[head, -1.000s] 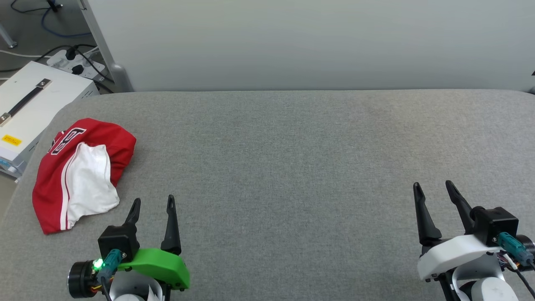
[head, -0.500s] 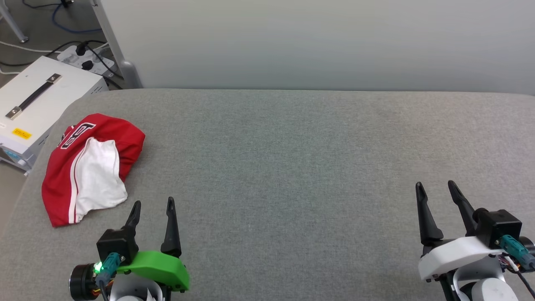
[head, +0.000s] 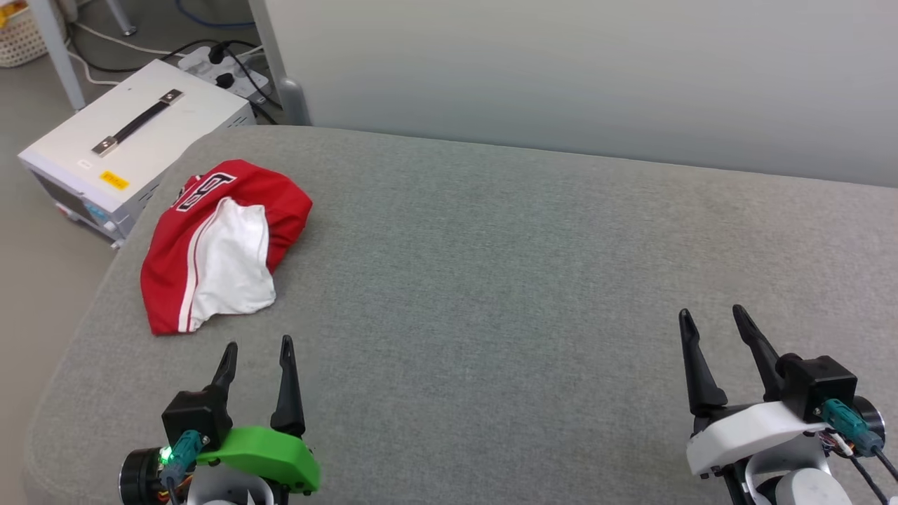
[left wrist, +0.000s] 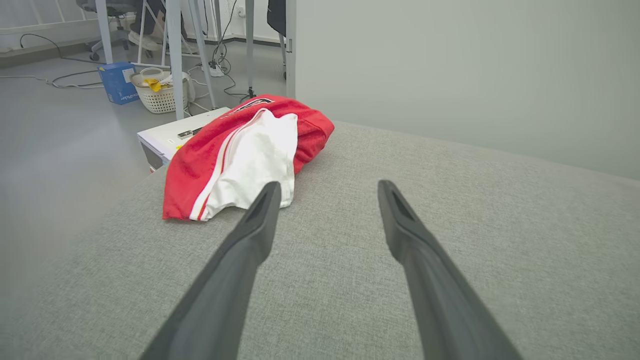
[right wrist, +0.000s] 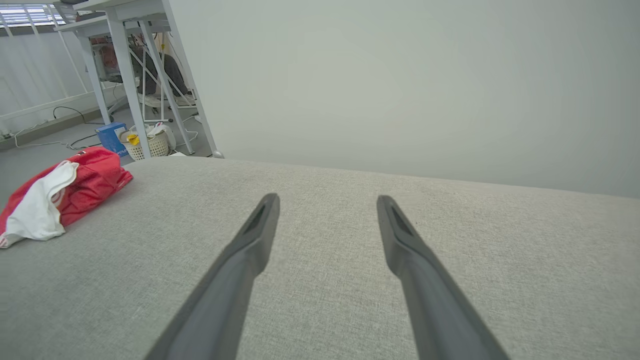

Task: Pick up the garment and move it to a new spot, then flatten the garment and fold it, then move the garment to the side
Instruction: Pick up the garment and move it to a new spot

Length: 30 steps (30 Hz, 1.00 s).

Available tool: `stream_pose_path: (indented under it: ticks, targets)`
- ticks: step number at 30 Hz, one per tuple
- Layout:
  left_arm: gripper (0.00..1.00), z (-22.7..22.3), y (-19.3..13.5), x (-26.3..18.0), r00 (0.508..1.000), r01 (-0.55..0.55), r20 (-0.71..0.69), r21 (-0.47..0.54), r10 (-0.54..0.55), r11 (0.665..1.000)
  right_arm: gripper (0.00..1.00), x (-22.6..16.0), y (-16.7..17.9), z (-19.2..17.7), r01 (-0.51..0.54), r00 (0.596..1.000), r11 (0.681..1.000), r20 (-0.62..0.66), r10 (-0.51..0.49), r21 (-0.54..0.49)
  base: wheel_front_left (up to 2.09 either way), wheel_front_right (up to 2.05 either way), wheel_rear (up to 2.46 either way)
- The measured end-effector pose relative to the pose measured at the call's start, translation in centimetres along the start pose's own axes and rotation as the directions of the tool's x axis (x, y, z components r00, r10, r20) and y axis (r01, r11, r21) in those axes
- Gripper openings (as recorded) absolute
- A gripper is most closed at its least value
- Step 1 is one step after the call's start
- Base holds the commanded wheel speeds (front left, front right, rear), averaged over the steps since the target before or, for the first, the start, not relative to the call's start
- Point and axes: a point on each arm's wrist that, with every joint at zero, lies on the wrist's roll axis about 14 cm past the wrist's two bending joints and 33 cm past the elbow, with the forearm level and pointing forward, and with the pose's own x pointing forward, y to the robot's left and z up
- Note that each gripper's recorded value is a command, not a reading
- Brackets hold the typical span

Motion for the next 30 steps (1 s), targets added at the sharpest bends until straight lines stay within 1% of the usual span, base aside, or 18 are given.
stream_pose_path:
  ticks: [8,17,23,30]
  targets:
    - [1.0,0.3,3.1,-2.1,0.996,-0.09,0.015,0.0,0.09,0.996,1.0,1.5,4.1,-0.5,-0.12,0.993,0.992,0.003,0.12,0.034,0.0,0.0,0.0]
    - [1.0,0.4,6.2,-4.8,0.981,-0.191,0.034,-0.014,0.191,0.981,1.0,2.6,8.3,-0.8,-0.238,0.971,0.969,0.007,0.238,0.065,0.0,0.0,0.0]
    - [1.0,0.7,7.6,-6.1,0.97,-0.238,0.049,-0.026,0.239,0.971,1.0,3.1,10.1,-1.2,-0.287,0.958,0.955,0.008,0.288,0.076,0.0,0.0,0.0]
    - [1.0,0.7,8.5,-7.1,0.961,-0.269,0.057,-0.046,0.271,0.962,1.0,3.4,11.4,-1.6,-0.319,0.947,0.942,0.007,0.32,0.104,0.0,0.0,0.0]
